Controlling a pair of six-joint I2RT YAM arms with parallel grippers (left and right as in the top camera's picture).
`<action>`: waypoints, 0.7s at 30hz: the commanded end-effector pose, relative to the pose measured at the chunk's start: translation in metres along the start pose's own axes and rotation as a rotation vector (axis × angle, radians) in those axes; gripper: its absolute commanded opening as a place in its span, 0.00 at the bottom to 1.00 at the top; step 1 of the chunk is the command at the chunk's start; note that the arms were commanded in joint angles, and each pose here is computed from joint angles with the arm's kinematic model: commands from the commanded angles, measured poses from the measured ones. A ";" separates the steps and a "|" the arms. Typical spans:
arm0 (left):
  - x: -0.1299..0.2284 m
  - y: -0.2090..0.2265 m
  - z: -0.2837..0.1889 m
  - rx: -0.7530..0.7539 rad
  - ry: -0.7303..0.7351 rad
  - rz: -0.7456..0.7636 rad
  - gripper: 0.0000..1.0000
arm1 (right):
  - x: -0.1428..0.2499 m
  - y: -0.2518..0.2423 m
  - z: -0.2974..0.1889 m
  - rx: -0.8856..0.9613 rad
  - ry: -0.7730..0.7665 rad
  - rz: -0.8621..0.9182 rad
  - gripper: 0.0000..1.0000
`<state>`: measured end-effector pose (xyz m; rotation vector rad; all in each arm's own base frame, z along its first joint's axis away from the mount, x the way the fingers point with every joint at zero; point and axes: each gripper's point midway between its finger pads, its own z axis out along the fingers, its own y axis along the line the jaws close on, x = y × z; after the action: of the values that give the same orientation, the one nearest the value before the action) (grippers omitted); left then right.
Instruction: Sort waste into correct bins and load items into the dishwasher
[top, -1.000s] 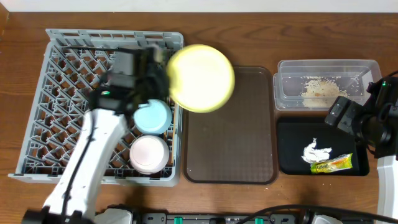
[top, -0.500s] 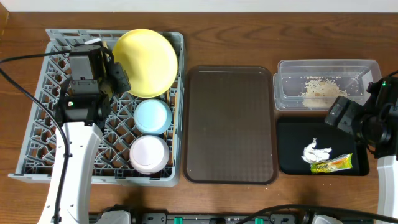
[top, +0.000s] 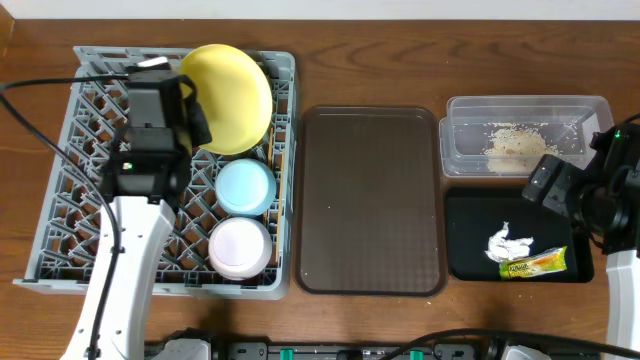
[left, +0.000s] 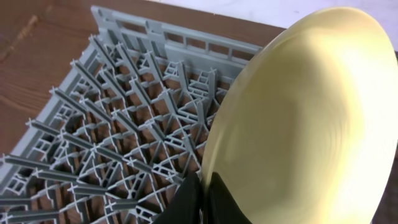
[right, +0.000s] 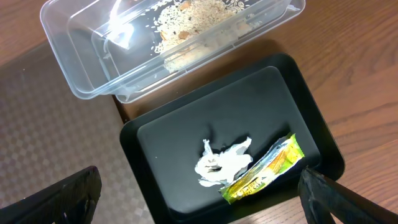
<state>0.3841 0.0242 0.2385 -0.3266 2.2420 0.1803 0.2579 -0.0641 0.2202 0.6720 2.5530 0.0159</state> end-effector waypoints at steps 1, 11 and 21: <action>-0.006 -0.006 -0.008 -0.072 -0.055 0.046 0.07 | -0.004 -0.001 -0.004 0.002 -0.015 0.006 0.99; -0.006 -0.019 -0.008 -0.255 -0.117 0.144 0.08 | -0.004 -0.001 -0.004 0.001 -0.015 0.005 0.99; 0.005 -0.027 0.007 -0.267 -0.081 0.182 0.07 | -0.004 -0.001 -0.003 0.002 -0.013 0.005 0.99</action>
<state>0.3938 -0.0011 0.2283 -0.2543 2.1829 0.5412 0.2579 -0.0641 0.2202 0.6720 2.5530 0.0159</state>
